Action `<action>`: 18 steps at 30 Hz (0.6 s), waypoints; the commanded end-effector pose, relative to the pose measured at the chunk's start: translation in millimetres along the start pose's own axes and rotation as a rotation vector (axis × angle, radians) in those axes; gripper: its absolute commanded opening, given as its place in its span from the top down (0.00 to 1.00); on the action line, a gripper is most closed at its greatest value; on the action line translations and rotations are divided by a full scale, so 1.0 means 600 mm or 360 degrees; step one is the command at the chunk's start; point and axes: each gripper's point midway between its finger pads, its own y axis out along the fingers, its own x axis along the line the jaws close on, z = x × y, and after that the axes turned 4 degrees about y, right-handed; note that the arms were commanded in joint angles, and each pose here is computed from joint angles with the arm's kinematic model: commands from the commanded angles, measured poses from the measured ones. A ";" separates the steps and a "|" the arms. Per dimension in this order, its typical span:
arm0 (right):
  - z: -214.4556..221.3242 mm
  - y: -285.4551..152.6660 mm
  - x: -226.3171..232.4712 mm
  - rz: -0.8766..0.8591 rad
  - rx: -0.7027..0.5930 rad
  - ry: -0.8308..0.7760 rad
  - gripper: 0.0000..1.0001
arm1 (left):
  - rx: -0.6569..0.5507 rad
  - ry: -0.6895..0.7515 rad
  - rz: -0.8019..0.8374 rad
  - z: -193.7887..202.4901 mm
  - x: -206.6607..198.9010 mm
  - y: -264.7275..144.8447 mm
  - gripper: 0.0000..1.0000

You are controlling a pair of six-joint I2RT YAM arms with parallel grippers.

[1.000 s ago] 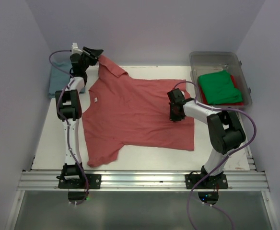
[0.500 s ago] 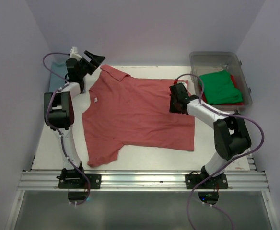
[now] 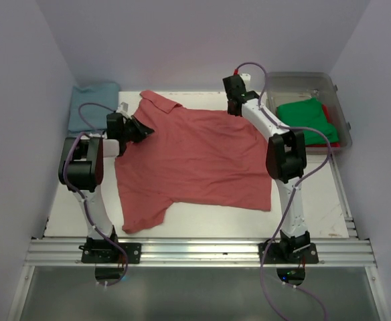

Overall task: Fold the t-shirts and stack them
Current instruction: Flatten out the tshirt

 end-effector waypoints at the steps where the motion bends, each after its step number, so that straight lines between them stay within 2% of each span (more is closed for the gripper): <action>1: 0.003 0.039 -0.058 0.0236 0.0088 0.0018 1.00 | -0.0084 0.0116 -0.0098 -0.014 0.012 -0.028 0.96; 11: 0.035 0.151 -0.120 0.0401 0.0179 0.0023 1.00 | 0.0014 0.0077 -0.0416 0.067 0.074 -0.106 1.00; 18: 0.029 0.195 -0.128 0.0360 0.0197 0.0059 1.00 | 0.0040 0.0088 -0.0454 0.087 0.071 -0.143 1.00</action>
